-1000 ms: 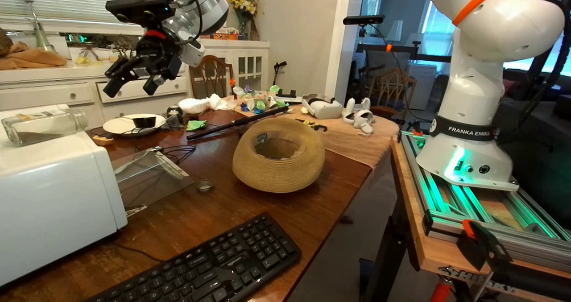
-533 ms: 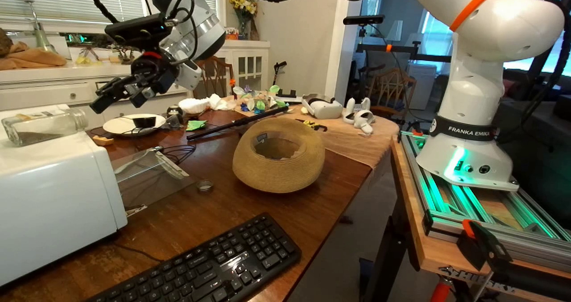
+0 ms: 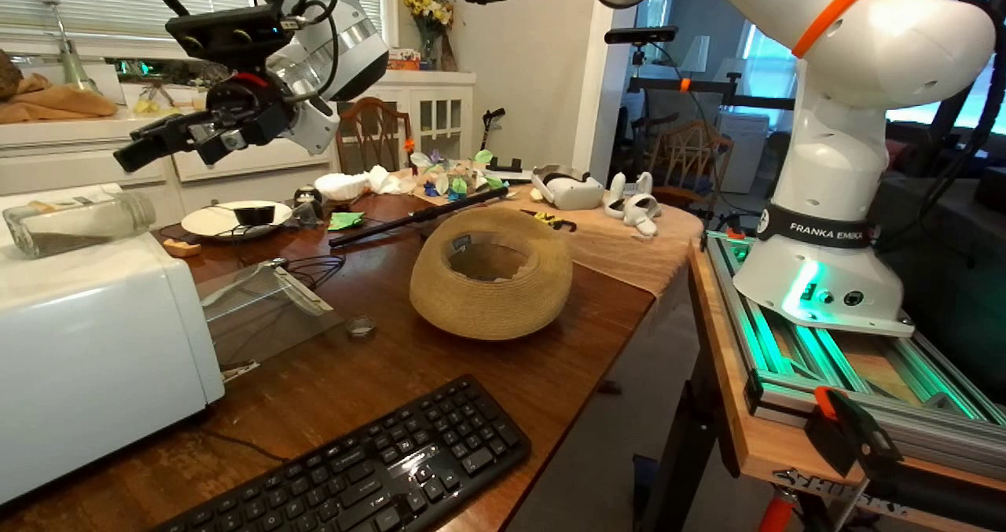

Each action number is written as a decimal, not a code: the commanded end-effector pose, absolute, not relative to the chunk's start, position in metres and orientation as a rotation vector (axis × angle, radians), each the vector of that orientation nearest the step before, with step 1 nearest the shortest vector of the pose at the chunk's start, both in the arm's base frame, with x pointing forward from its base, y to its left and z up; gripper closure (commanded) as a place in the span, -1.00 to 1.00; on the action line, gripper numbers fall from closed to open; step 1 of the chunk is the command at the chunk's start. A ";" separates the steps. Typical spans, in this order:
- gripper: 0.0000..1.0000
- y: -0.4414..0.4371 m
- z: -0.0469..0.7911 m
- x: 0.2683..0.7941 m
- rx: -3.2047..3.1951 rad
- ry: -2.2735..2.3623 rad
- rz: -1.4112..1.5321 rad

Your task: Remove the bottle from the top of the oven grill

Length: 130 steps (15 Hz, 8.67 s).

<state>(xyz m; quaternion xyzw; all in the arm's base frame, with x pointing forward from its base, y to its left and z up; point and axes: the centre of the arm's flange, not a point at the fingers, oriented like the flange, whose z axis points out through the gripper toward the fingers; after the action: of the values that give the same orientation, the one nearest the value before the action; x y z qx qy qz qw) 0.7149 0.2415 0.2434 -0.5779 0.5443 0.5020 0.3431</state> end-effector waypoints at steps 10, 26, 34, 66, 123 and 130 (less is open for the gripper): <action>-1.00 0.248 0.235 0.730 -1.476 1.481 1.067; -1.00 0.298 0.228 0.768 -1.423 1.524 0.937; -1.00 0.285 0.202 0.788 -1.390 1.608 0.882; 0.52 0.135 0.381 0.799 -2.164 2.180 -0.136; 0.52 0.136 0.104 0.809 -2.319 2.313 -0.749; 0.52 0.135 0.094 0.811 -2.335 2.356 -0.755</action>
<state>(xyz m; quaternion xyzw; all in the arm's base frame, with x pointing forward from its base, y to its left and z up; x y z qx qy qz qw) 0.7850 0.1301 0.1051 -0.6893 0.6818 -0.2120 -0.1228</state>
